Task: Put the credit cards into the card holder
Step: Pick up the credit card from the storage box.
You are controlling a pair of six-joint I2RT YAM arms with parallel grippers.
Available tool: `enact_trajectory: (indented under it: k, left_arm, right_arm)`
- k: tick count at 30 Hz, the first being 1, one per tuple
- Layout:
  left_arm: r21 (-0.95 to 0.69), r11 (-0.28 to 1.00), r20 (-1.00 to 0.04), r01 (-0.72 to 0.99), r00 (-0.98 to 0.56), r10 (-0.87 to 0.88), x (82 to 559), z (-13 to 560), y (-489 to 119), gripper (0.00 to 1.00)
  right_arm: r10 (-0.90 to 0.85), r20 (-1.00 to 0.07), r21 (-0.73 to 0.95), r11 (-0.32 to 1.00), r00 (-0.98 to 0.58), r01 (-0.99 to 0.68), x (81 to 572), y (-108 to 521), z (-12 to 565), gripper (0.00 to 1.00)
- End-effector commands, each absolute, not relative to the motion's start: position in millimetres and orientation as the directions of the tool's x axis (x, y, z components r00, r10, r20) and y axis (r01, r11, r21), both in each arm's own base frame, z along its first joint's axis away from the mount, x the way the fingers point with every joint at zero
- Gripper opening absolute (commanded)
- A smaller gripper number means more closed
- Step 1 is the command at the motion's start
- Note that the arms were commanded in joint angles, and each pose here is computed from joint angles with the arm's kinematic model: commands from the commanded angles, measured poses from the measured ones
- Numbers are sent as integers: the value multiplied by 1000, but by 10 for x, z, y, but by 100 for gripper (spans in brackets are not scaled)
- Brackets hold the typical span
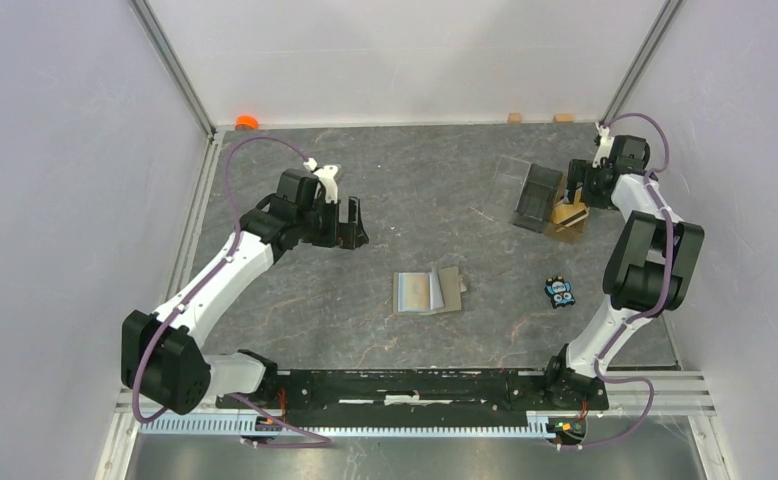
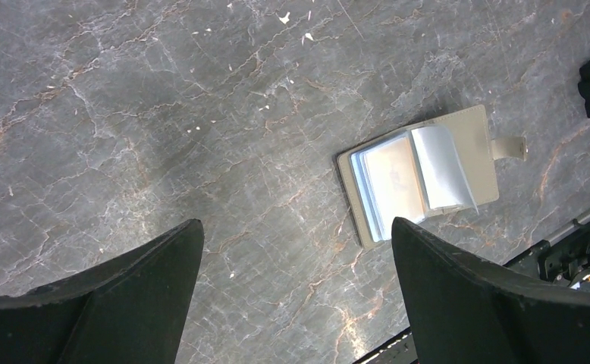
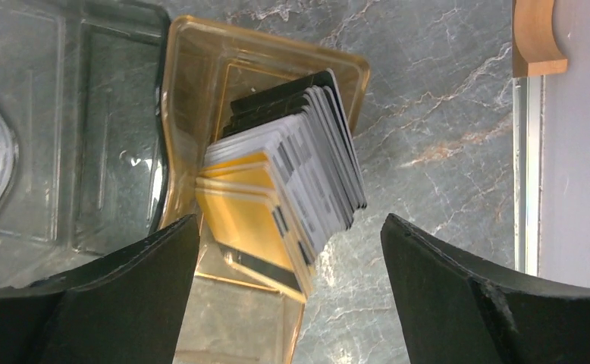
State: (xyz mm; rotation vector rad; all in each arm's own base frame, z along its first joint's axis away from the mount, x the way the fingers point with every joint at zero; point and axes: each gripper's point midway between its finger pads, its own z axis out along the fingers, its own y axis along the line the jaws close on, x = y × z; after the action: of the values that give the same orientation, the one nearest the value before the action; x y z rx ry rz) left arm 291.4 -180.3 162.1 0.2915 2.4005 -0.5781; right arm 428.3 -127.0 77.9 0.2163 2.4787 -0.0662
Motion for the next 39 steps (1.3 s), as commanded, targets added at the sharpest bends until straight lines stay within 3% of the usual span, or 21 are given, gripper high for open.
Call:
enact_trajectory:
  k: [1, 8, 25, 31, 33, 36, 39]
  left_arm:
    - [-324, 865, -652, 384, -753, 90, 2925, 1632, -1806, 100]
    - [-329, 864, -652, 382, -753, 85, 2933, 1637, -1800, 100]
    - [-338, 860, -652, 382, -754, 78, 2925, 1647, -1797, 100]
    - [-338, 859, -654, 383, -752, 78, 2918, 1653, -1795, 100]
    - [-339, 859, -655, 384, -752, 78, 2914, 1656, -1797, 100]
    - [-339, 860, -654, 383, -753, 78, 2913, 1650, -1793, 100]
    - [-342, 857, -652, 385, -754, 79, 2907, 1648, -1802, 100]
  right_arm:
    - [129, -608, -8, 986, -783, 168, 4415, -1430, 814, 92]
    - [176, -581, -17, 973, -795, 228, 4305, -1633, 732, 86]
    - [184, -638, -38, 962, -748, 269, 4248, -1747, 1113, 77]
    - [183, -634, -7, 970, -751, 243, 4253, -1680, 1083, 67]
    - [182, -623, 25, 977, -761, 213, 4246, -1600, 1043, 68]
    - [175, -625, 80, 984, -761, 160, 4235, -1455, 1006, 79]
    - [175, -604, 96, 985, -778, 146, 4205, -1413, 891, 84]
